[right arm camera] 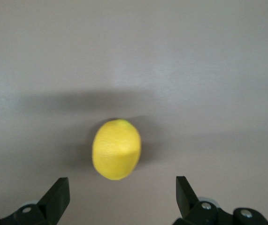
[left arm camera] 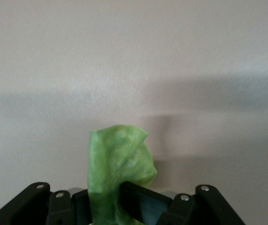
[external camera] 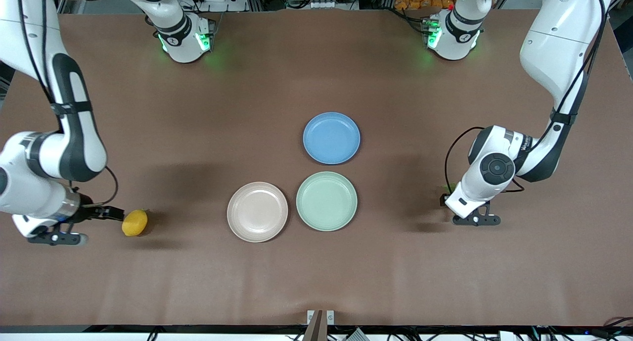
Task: Place lemon and lettuce in plates
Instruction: 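Carry the lettuce toward the green plate while the right gripper grasps the lemon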
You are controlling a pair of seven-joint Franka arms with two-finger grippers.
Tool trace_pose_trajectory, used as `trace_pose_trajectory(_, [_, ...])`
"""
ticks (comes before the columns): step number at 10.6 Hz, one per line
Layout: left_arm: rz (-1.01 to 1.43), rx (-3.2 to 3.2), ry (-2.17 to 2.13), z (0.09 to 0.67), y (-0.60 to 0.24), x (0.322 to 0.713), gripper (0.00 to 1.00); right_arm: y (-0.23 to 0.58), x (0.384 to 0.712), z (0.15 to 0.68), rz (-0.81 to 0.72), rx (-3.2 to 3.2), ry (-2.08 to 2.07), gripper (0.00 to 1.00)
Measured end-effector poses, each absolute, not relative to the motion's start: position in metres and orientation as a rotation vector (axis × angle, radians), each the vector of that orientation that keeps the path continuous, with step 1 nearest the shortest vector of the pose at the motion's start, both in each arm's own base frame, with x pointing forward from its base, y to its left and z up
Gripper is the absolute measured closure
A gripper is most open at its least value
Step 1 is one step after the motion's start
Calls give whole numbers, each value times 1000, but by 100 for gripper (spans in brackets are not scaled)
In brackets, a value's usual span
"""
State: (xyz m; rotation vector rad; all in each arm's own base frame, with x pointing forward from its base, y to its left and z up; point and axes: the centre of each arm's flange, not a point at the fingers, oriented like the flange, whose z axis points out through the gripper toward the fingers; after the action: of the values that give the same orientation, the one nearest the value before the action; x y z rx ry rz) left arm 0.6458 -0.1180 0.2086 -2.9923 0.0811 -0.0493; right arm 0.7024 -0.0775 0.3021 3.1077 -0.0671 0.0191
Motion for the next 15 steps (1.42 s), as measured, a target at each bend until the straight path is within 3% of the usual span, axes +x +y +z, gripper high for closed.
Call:
trace_pose_trajectory(7, [-75, -3136, -76, 275, -173, 679, 100, -51, 714, 247, 24, 3105, -32, 0])
trace_pose_trajectory(15, [-66, -3280, -257, 279, -335, 658, 100, -71, 706, 207, -66, 3103, -138, 0])
